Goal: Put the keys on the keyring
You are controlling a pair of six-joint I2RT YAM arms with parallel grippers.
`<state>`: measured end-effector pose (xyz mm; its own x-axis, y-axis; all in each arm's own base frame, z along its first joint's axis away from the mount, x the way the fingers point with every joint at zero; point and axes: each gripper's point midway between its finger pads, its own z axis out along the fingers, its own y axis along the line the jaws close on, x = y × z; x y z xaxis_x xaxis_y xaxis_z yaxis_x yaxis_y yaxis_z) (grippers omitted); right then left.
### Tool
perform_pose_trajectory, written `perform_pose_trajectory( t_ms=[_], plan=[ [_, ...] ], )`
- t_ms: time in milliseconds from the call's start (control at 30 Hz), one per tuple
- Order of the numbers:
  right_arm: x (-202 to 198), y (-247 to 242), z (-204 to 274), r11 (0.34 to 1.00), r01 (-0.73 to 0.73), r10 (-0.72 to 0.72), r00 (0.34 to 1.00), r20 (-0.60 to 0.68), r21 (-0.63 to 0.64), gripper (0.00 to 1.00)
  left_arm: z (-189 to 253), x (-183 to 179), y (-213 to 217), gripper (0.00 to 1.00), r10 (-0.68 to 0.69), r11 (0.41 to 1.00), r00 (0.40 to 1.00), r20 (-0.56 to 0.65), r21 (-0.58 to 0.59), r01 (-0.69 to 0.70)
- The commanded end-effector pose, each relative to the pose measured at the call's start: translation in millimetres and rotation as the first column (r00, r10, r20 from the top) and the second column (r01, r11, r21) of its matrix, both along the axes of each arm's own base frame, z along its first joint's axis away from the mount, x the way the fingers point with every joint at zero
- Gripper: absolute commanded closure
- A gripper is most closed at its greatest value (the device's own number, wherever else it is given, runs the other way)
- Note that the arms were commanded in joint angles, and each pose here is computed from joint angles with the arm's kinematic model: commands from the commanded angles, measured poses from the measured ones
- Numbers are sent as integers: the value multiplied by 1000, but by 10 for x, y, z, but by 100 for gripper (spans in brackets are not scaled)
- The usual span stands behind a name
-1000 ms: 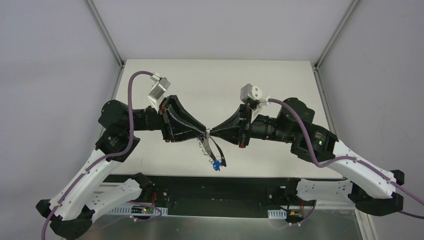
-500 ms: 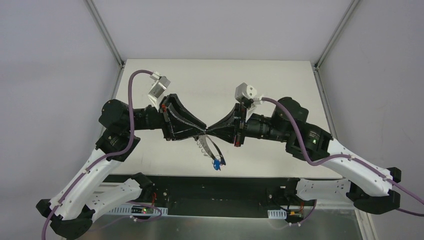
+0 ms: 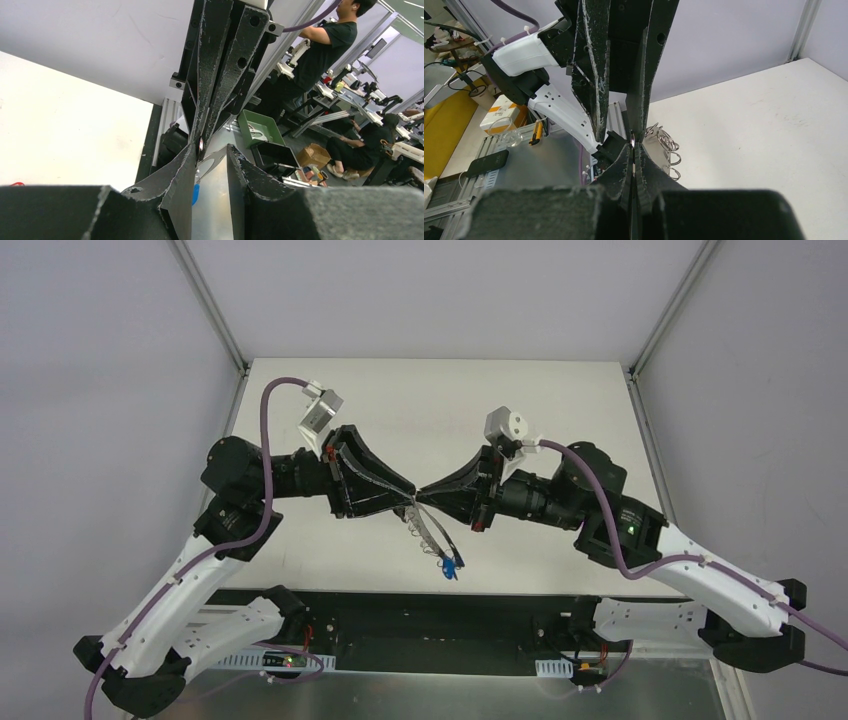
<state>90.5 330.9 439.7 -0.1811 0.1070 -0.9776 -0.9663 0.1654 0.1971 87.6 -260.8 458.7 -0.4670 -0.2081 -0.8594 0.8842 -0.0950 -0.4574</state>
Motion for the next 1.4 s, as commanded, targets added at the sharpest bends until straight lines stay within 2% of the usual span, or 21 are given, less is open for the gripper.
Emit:
perform_pose_trajectory(
  t_ms=[0,167,300,633,800,933,1133,1300,1367],
  plan=[
    [60,-191,593,977,62,-78,995,70,206,100,98,-140,33,72,-49,999,998,41,-10,50],
    [76,-203,595,974,73,-90,993,71,214,100,90,-144,30,73,-55,998,998,37,-7,55],
    [91,-201,596,972,80,-97,993,69,221,100,87,-149,36,78,-53,999,998,39,-8,54],
    [93,-243,656,959,88,-109,992,64,268,100,77,-160,35,100,-62,998,997,43,-4,62],
    [84,-258,638,960,88,-107,993,58,266,100,75,-141,42,100,-41,999,997,66,-7,42],
    [71,-251,531,975,86,-96,995,35,204,100,30,-80,24,100,-17,1000,997,71,17,16],
    [25,-308,341,991,80,-81,997,10,105,88,23,-80,14,100,-28,999,996,88,39,25],
    [-13,-336,235,996,68,-68,998,-2,60,81,-19,-62,-7,100,-36,998,996,84,59,31],
    [-21,-336,205,997,64,-63,998,-9,46,75,-37,-54,-19,100,-41,997,996,83,65,36]
  ],
)
